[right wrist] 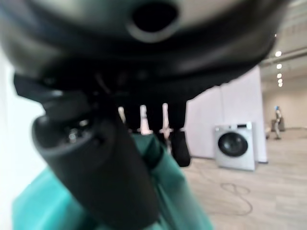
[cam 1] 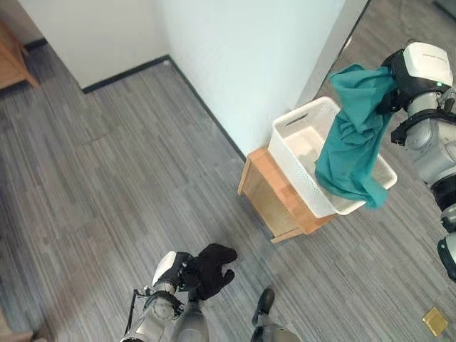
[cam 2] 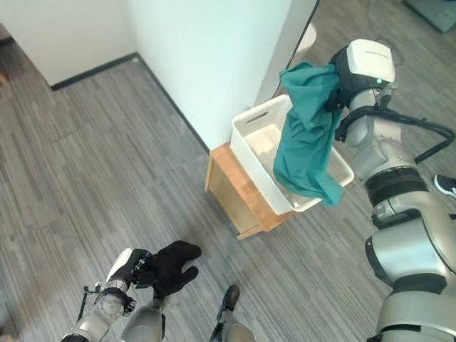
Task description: Pick up bed clothes into laundry basket.
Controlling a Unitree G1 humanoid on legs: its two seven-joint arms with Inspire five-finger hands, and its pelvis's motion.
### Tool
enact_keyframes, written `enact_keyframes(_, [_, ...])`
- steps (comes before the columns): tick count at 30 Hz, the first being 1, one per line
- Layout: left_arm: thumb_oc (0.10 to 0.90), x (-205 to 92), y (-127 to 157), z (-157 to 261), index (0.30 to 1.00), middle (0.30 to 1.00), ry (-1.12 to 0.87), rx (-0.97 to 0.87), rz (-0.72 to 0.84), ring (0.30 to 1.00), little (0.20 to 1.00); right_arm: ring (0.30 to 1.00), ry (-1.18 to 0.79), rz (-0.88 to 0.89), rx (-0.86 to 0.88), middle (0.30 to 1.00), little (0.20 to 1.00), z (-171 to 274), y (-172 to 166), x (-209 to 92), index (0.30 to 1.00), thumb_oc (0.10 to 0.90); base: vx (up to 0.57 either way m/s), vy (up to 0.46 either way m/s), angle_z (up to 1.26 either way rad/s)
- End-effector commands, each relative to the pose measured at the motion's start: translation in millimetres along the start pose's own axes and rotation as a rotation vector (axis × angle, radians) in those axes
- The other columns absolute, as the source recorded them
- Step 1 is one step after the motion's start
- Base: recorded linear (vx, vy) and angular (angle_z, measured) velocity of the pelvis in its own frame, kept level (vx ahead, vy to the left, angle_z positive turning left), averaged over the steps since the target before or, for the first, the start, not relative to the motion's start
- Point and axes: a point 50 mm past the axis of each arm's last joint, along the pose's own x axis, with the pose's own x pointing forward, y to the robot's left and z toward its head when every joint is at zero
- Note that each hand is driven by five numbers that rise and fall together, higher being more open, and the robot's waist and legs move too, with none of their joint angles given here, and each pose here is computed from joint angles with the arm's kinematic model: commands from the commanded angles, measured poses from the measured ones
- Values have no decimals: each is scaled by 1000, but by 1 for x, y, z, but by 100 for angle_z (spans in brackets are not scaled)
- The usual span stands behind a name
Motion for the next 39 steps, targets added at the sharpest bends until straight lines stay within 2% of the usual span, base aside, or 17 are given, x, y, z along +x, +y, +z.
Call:
enact_keyframes(1, [400, 3, 8, 22, 300, 300, -131, -12, 56, 300, 300, 552, 5, -222, -44, 552, 552, 15, -60, 19, 552, 568, -61, 35, -2])
enact_keyframes(2, [400, 3, 8, 22, 300, 300, -128, -15, 58, 300, 300, 900, 18, -204, -43, 900, 900, 16, -53, 20, 900, 800, -60, 35, -1])
enact_keyframes(7, [400, 6, 5, 20, 300, 300, -106, -1, 56, 300, 300, 900, -34, -178, -53, 900, 900, 30, -36, 18, 900, 800, -20, 34, -8])
enact_keyframes(11, [400, 8, 11, 17, 300, 300, -88, -10, 92, 300, 300, 900, -135, -264, -4, 900, 900, 41, -49, 10, 900, 800, 44, 9, -1])
enact_keyframes(14, [400, 7, 18, 13, 300, 300, -70, -13, 133, 300, 300, 900, -200, -311, 58, 900, 900, 39, -57, -3, 900, 800, 69, 2, -2])
enact_keyframes(17, [400, 7, 35, 9, 300, 300, -40, -59, 233, 300, 300, 900, -231, -306, 165, 900, 900, 12, -39, -40, 900, 800, 141, -17, 2])
enact_keyframes(20, [400, 4, 62, 2, 300, 300, -24, -50, 356, 300, 300, 900, -116, -264, 189, 900, 900, -42, -11, -90, 900, 800, 148, -27, 17])
enact_keyframes(23, [400, -2, 106, -6, 300, 300, 6, 76, 531, 300, 300, 900, 115, -91, 174, 900, 900, -101, 36, -155, 900, 800, 116, -52, 9])
enact_keyframes(27, [400, -25, 172, 15, 300, 300, -86, 171, 818, 300, 300, 900, 463, 242, 99, 900, 900, -159, 104, -249, 900, 800, 63, -71, -32])
enact_keyframes(28, [400, -29, 191, 40, 300, 300, -191, 166, 912, 300, 300, 900, 640, 435, 164, 900, 900, -170, 146, -296, 900, 800, 64, -83, -29])
enact_keyframes(29, [400, -30, 199, 59, 300, 300, -262, 149, 947, 300, 300, 900, 765, 526, 245, 900, 900, -173, 170, -322, 900, 800, 24, -66, -9])
enact_keyframes(30, [400, -31, 201, 59, 300, 300, -262, 150, 951, 300, 300, 900, 764, 523, 252, 900, 900, -172, 171, -321, 900, 800, -16, -43, -12])
enact_keyframes(31, [400, -32, 208, 77, 300, 300, -333, 135, 973, 300, 300, 900, 888, 614, 320, 900, 900, -172, 192, -350, 900, 800, 32, -47, -14])
enact_keyframes(32, [400, -33, 213, 118, 300, 300, -492, 114, 962, 300, 300, 900, 1125, 788, 375, 900, 900, -170, 216, -409, 900, 800, 33, -48, -14])
enact_keyframes(33, [400, -33, 214, 119, 300, 300, -495, 115, 964, 300, 300, 900, 1124, 785, 380, 900, 900, -169, 217, -408, 900, 800, 34, -39, -14])
enact_keyframes(38, [400, -50, 206, 247, 300, 300, -991, 22, 772, 300, 300, 900, 1544, 1072, 325, 900, 900, -161, 214, -510, 900, 800, 44, -11, -14])
enact_keyframes(39, [400, -50, 206, 249, 300, 300, -995, 21, 770, 300, 300, 900, 1546, 1069, 329, 900, 900, -161, 214, -509, 900, 800, 44, 8, -2])
